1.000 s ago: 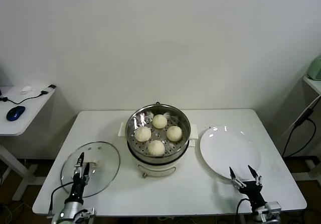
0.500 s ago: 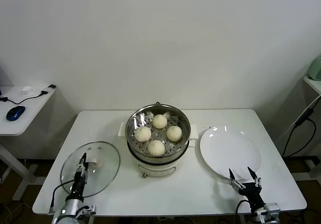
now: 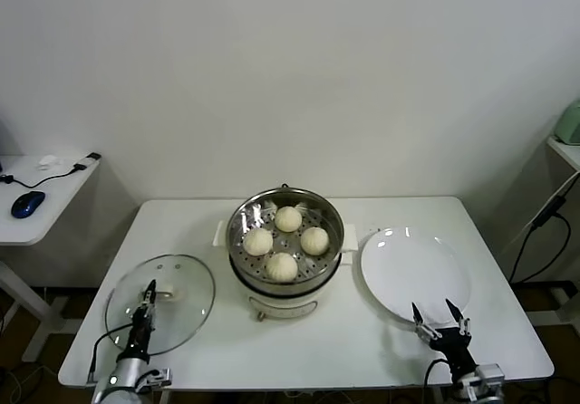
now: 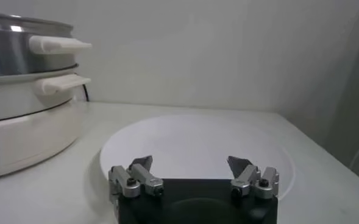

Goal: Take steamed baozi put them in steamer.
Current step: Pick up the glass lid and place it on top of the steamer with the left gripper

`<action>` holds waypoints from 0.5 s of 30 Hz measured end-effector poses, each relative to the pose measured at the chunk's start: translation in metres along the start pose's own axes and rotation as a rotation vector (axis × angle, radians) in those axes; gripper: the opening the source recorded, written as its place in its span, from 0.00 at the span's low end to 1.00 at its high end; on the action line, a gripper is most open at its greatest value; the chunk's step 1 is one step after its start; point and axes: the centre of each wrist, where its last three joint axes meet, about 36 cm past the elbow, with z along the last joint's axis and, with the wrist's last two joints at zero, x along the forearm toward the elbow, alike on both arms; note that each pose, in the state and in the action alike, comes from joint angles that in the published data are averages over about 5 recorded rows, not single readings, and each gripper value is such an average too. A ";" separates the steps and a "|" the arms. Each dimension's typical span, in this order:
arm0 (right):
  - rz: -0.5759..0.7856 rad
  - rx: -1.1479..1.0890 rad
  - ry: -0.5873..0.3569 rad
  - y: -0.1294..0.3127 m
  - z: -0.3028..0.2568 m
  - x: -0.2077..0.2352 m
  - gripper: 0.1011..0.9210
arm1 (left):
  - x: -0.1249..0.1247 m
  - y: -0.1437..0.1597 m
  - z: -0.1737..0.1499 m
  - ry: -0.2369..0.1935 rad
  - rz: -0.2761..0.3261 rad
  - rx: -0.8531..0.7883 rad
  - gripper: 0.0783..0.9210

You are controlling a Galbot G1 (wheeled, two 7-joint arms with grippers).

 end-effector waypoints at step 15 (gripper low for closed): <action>0.025 0.036 0.005 0.002 -0.018 -0.006 0.88 | -0.027 0.138 0.013 0.126 -0.013 0.140 0.08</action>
